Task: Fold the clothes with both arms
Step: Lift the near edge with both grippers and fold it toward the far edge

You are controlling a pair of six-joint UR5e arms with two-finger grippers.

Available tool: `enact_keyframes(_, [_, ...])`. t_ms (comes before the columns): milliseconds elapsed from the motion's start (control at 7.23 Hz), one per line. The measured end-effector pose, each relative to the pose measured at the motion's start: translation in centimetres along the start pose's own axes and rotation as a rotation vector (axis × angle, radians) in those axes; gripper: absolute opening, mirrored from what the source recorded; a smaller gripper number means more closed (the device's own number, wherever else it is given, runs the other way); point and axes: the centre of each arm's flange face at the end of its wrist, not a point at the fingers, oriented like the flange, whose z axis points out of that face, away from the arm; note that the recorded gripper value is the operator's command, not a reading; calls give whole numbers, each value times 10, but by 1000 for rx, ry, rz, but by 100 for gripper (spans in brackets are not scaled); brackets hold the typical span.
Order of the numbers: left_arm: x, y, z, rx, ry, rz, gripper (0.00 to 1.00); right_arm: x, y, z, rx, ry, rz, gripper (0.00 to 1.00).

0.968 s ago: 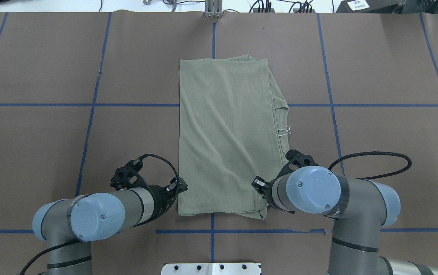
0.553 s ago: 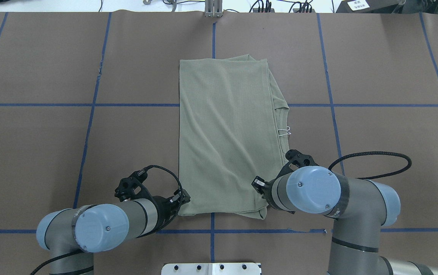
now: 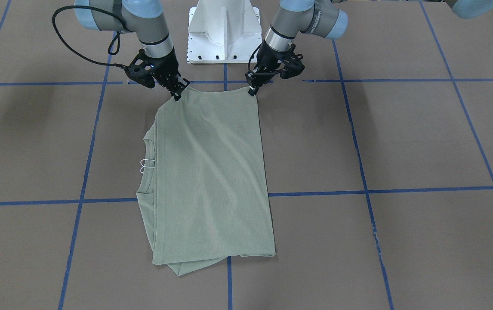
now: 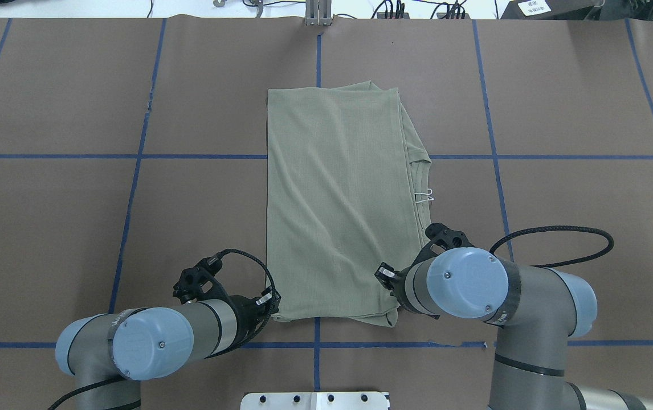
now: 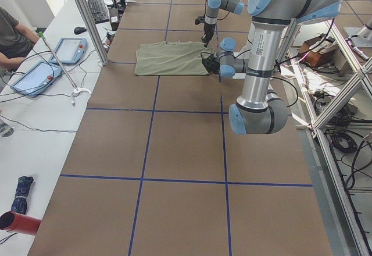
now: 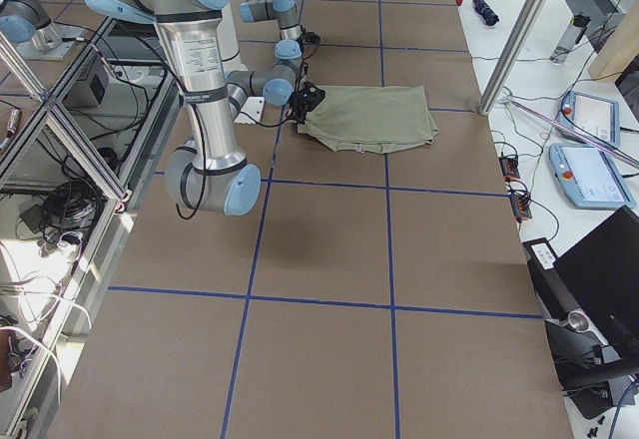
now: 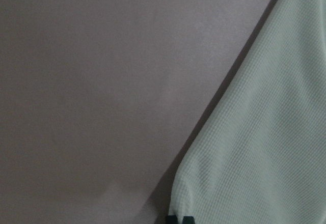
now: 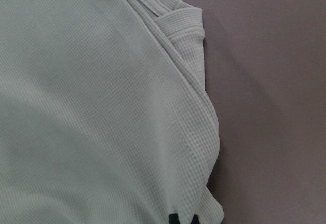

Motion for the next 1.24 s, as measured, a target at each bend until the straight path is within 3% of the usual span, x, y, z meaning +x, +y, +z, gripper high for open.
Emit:
enact_keyframes(415, [-1, -3, -24, -16, 22, -2, 0, 2, 1, -16, -11, -22, 13, 0])
enact_keyframes(968, [24, 11, -127, -111, 124, -24, 0, 28, 6, -86, -76, -98, 99, 0])
enact_keyframes(1245, [79, -18, -142, -53, 172, -24, 0, 7, -28, -104, -36, -150, 144, 0])
